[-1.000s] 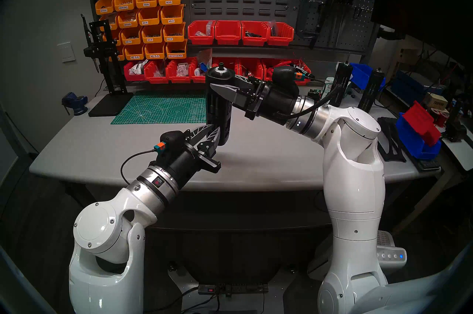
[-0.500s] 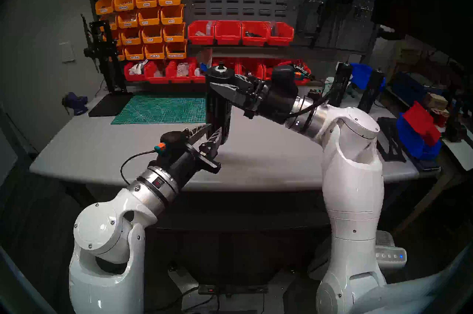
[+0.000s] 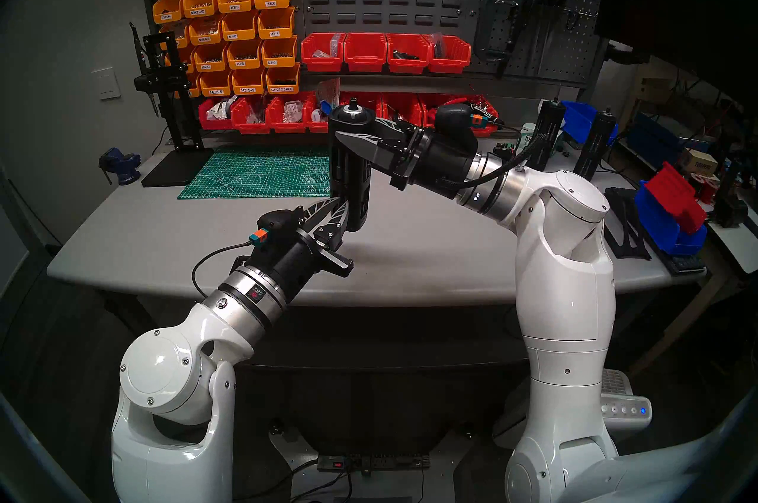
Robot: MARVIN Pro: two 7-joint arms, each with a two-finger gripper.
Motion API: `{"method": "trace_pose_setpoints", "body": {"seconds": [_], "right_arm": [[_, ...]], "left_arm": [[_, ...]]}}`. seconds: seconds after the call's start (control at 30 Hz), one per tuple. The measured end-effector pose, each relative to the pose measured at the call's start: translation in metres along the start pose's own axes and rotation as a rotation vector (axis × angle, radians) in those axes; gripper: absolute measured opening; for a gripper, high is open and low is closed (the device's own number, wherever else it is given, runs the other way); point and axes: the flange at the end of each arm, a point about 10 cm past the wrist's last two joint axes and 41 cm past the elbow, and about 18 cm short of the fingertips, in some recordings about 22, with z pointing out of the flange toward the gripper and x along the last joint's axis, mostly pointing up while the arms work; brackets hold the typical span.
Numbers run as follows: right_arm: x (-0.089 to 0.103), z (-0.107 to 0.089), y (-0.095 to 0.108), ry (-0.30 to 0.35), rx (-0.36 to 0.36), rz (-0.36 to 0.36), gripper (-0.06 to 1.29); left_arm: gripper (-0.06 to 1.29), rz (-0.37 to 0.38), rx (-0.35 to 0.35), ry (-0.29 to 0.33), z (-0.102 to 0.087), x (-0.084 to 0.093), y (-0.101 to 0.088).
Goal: Pick a screwdriver bit and insert it into the screwdriver
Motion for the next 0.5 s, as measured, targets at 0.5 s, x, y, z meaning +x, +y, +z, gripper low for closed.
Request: {"method": "trace_pose_setpoints", "body": {"seconds": [0.5], "right_arm": [[0.0018, -0.0013, 0.0006, 0.007, -0.009, -0.011, 0.5]], "left_arm": [[0.39, -0.009, -0.016, 0.012, -0.0001, 0.0006, 0.0019]]}}
